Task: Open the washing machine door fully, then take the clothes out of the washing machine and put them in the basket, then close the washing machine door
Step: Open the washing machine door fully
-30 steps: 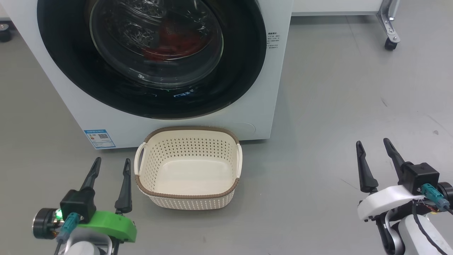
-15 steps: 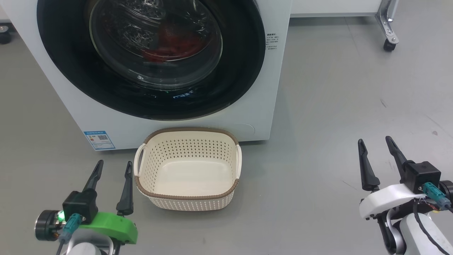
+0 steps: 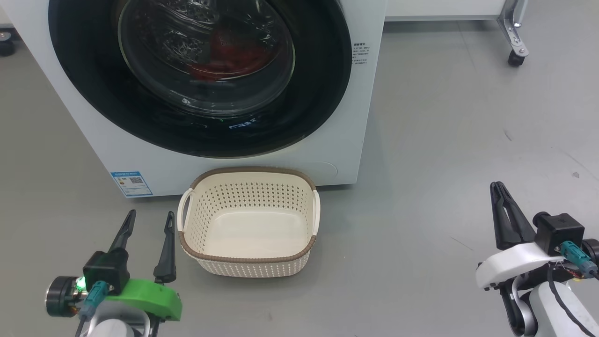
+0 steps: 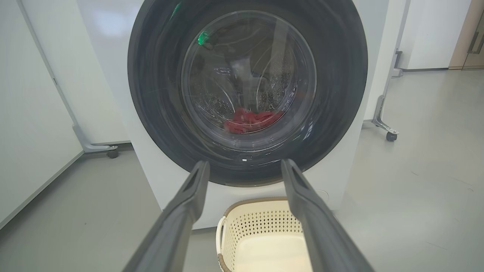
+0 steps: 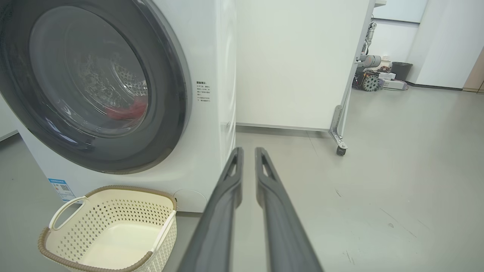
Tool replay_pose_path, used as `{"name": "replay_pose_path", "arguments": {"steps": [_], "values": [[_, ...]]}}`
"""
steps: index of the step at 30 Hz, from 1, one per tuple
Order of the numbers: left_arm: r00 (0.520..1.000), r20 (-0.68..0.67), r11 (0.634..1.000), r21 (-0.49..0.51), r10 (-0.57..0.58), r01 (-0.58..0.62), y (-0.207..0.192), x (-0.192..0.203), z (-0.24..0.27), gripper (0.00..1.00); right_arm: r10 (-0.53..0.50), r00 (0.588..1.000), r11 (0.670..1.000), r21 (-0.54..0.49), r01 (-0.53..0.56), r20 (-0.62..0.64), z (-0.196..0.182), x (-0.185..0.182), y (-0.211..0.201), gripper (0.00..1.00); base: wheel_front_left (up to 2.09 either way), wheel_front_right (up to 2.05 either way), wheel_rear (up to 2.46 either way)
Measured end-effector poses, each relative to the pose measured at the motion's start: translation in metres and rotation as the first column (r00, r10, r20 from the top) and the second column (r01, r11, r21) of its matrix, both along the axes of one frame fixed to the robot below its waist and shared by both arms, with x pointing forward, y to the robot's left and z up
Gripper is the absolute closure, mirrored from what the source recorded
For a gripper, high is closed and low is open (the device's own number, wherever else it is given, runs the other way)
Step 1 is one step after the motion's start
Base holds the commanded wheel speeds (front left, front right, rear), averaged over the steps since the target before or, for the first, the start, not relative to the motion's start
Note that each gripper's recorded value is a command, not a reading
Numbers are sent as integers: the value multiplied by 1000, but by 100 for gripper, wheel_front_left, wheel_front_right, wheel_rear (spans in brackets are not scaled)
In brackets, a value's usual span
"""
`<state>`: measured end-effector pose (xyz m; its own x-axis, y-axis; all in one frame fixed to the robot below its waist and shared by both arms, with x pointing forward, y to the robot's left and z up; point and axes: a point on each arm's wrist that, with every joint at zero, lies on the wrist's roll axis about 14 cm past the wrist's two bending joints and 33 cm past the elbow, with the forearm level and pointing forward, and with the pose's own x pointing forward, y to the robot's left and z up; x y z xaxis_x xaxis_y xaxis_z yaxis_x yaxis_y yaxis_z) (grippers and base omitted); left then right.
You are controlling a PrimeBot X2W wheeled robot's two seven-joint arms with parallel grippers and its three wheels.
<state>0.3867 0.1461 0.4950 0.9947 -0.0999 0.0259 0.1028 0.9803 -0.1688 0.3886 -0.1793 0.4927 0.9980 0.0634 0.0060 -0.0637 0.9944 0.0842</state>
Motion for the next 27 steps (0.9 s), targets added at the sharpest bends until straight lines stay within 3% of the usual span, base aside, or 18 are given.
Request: {"name": "replay_pose_path", "arguments": {"steps": [7,16,22,27], "values": [[1000,0,1000,10,4,-4,2,1,-1,0,2,1000,1000,15,-2,-2,-1,1,0,100,0,0,0],[1000,-2,1000,14,0,0,1,6,-2,0,-18,1000,993,114,21,-25,-8,5,-2,100,0,0,0],[1000,-4,1000,10,5,-5,2,13,-3,0,-37,999,956,290,42,-22,-6,16,2,100,0,0,0],[1000,-8,1000,10,-3,3,1,19,-6,0,-80,996,878,470,89,-39,-7,29,-2,100,0,0,0]]}}
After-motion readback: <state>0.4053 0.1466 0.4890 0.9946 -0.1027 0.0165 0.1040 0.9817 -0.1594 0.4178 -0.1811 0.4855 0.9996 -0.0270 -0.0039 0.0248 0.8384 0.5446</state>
